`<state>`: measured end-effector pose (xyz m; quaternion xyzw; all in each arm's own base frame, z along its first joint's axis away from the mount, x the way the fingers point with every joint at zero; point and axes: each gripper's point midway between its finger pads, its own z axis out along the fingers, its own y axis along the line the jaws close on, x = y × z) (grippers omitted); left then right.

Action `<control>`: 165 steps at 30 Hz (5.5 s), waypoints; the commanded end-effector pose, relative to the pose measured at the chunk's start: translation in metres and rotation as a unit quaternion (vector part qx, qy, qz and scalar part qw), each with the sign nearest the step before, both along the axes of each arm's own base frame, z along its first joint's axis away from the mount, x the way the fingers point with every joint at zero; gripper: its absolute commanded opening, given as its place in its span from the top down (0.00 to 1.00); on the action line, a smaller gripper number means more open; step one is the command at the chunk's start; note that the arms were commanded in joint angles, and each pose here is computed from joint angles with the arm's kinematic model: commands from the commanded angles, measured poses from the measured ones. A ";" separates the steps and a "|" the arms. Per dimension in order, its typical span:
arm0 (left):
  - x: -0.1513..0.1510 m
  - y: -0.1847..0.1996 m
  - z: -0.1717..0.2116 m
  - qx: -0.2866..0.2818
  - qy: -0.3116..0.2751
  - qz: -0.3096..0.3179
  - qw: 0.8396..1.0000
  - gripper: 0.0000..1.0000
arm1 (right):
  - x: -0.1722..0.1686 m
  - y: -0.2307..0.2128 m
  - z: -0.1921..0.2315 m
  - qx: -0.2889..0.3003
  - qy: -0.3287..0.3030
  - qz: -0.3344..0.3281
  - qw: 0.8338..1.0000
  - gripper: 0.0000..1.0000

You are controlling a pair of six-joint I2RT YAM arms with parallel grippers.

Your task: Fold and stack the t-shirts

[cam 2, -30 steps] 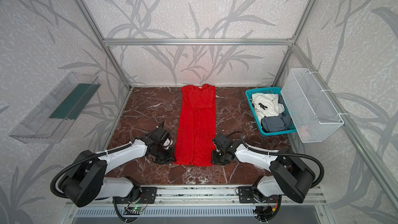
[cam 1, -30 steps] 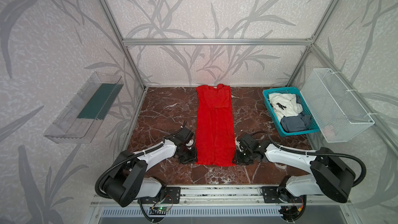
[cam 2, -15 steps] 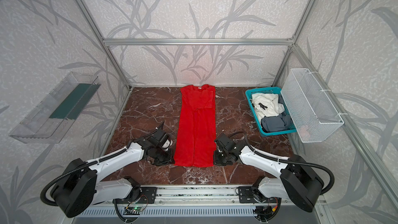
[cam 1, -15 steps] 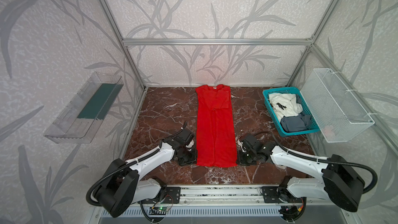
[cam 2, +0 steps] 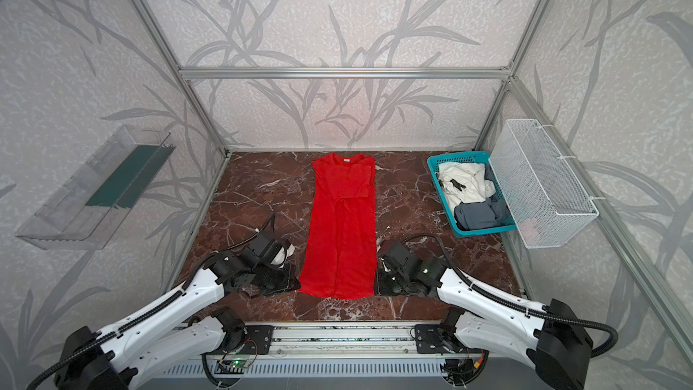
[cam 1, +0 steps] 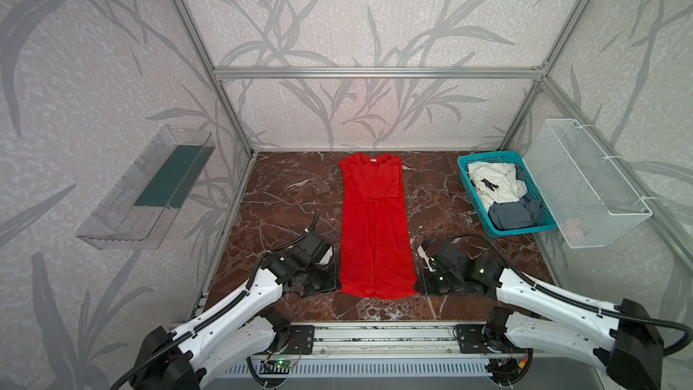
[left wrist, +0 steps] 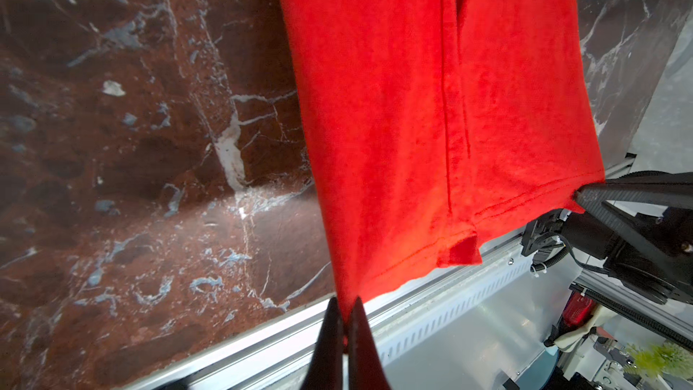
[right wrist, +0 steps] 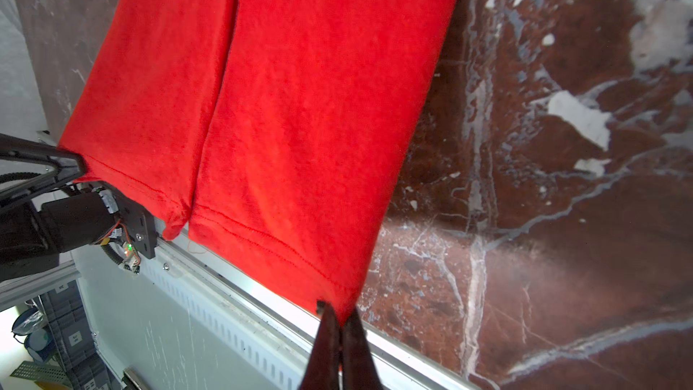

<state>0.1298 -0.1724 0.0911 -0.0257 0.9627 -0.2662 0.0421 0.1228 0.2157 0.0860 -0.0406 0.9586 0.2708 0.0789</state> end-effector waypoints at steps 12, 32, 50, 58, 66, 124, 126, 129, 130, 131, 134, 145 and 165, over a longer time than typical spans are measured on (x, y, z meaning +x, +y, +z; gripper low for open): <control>0.027 0.004 0.014 0.029 -0.049 0.029 0.998 1.00 | 0.033 -0.008 0.016 -0.024 -0.071 -0.046 0.996 1.00; 0.109 0.007 0.068 0.101 -0.195 0.048 0.975 1.00 | 0.105 0.006 0.071 0.014 -0.162 -0.058 0.985 1.00; 0.207 0.004 0.071 0.098 -0.198 0.053 0.974 1.00 | 0.192 0.011 0.081 0.031 -0.187 -0.052 0.981 1.00; 0.238 0.003 0.063 0.108 -0.189 0.053 0.975 1.00 | 0.221 0.012 0.071 0.029 -0.179 -0.051 0.982 1.00; 0.264 0.005 0.044 0.119 -0.171 0.052 0.977 1.00 | 0.247 0.007 0.043 0.020 -0.157 -0.054 0.986 1.00; 0.260 -0.077 -0.043 0.104 -0.130 -0.008 0.986 0.71 | 0.178 0.038 -0.066 -0.020 -0.054 -0.010 0.998 0.81; 0.263 -0.077 -0.048 0.114 -0.125 -0.007 0.986 0.71 | 0.173 0.034 -0.073 -0.027 -0.043 -0.010 0.999 0.81; 0.272 -0.075 -0.055 0.136 -0.126 -0.007 0.983 0.71 | 0.167 0.031 -0.078 -0.030 -0.035 -0.013 0.999 0.81; 0.277 -0.075 -0.056 0.142 -0.128 -0.008 0.981 0.71 | 0.166 0.030 -0.080 -0.030 -0.034 -0.014 0.999 0.81; 0.281 -0.075 -0.056 0.149 -0.132 -0.009 0.980 0.71 | 0.165 0.029 -0.080 -0.030 -0.033 -0.015 0.999 0.81; 0.299 -0.075 -0.054 0.166 -0.148 -0.006 0.975 0.70 | 0.162 0.027 -0.082 -0.032 -0.029 -0.018 0.999 0.81; 0.338 -0.063 0.009 0.198 -0.231 0.007 0.953 0.70 | 0.164 0.025 -0.068 -0.039 -0.038 -0.016 0.998 0.82; 0.349 -0.009 -0.036 0.120 -0.175 0.067 0.975 0.73 | 0.279 0.058 -0.013 -0.028 -0.127 -0.006 0.991 0.80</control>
